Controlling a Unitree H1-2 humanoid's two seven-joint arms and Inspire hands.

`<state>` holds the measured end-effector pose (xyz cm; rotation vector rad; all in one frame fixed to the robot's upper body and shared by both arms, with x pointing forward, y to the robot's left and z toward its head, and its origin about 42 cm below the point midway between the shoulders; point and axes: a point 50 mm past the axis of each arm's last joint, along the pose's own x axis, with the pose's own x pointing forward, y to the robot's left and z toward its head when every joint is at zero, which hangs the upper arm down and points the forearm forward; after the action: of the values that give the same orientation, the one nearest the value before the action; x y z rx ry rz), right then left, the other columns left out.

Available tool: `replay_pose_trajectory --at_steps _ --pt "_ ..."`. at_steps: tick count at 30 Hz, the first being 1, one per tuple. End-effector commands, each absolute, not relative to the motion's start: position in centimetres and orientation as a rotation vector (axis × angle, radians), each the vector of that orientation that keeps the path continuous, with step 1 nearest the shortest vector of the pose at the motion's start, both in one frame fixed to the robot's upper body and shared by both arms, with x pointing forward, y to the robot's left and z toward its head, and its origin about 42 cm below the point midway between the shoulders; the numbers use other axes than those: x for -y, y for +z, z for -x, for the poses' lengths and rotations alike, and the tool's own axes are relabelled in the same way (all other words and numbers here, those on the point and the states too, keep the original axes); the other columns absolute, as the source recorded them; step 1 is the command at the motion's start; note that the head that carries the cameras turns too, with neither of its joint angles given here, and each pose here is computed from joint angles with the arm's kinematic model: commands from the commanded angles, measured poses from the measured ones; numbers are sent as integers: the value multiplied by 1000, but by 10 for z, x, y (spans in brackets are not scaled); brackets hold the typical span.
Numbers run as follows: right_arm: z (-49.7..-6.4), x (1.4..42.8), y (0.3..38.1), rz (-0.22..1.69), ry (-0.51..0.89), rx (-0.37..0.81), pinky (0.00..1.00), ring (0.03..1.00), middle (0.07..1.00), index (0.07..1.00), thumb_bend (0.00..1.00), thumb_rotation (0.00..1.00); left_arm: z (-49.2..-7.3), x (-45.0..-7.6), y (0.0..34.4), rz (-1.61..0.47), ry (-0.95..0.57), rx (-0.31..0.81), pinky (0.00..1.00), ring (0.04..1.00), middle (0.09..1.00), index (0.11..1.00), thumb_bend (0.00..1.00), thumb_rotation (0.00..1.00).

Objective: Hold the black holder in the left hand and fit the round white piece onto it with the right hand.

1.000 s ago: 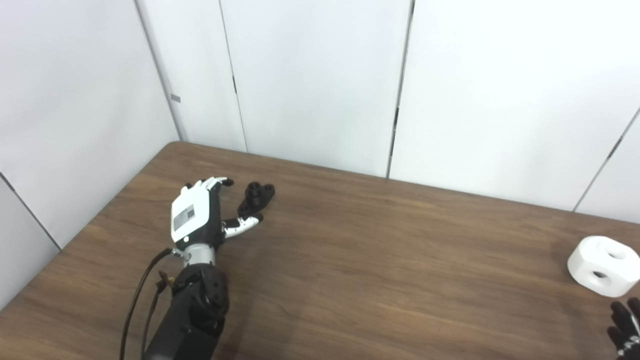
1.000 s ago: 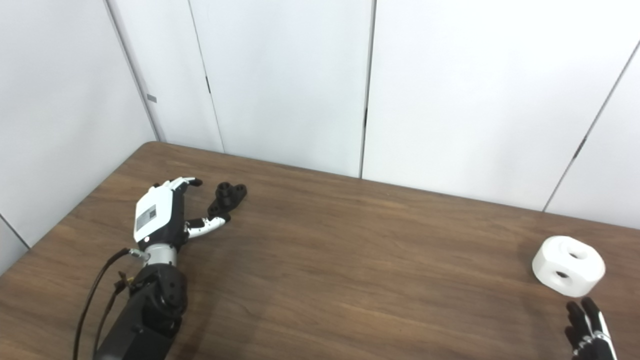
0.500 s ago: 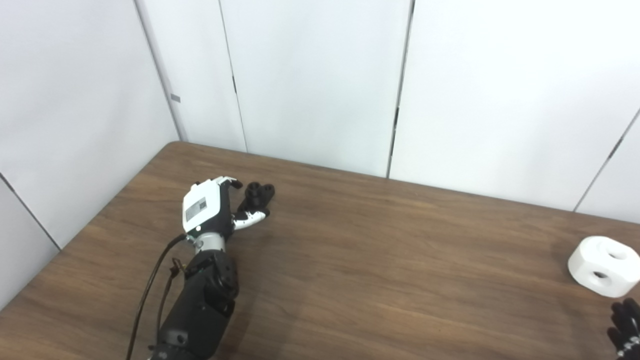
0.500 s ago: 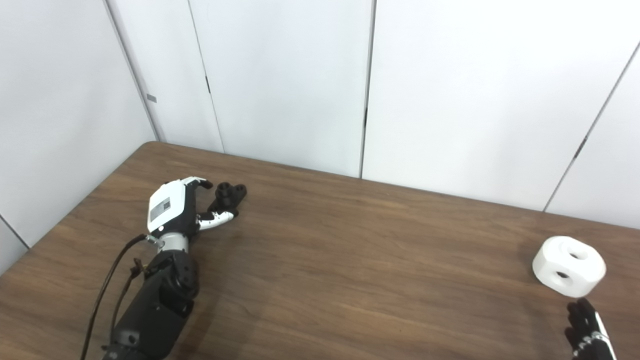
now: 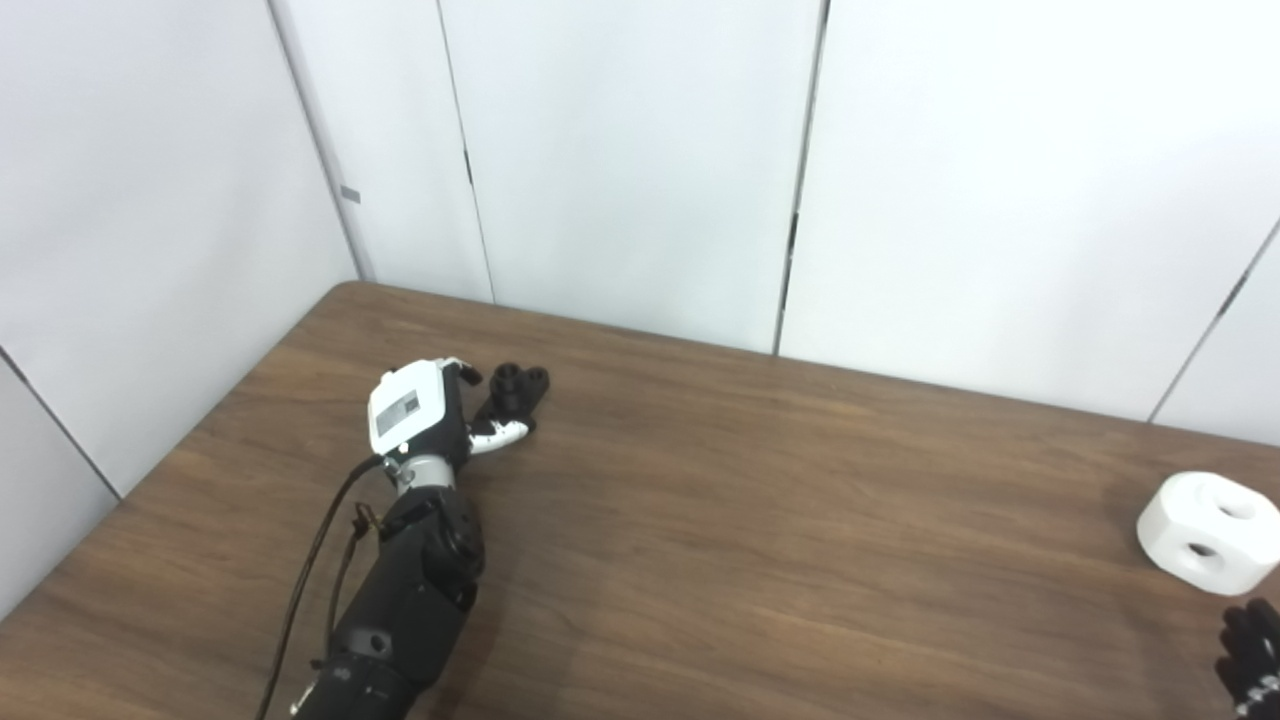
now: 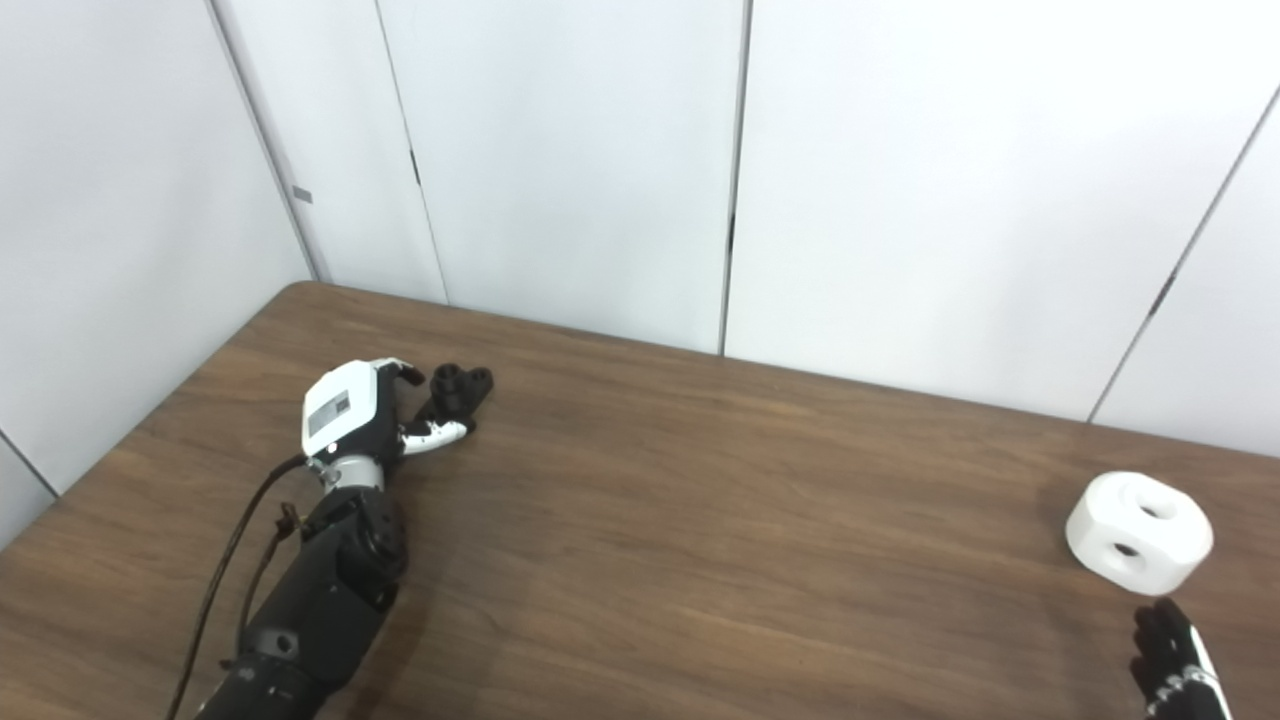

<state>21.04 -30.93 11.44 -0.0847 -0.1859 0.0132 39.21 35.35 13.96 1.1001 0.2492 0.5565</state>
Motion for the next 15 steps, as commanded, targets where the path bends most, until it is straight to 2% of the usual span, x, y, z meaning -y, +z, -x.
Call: replay_pose_trajectory --at_steps 1,15 --pt "-186 309 88 57 -19 69 1000 978 961 966 653 986 -406 -364 166 -1143 629 -178 1000 923 856 694 893 335" --pt "-185 308 89 68 -21 70 1000 975 954 961 646 969 -407 -367 166 -1135 618 -188 1000 934 847 642 890 326"
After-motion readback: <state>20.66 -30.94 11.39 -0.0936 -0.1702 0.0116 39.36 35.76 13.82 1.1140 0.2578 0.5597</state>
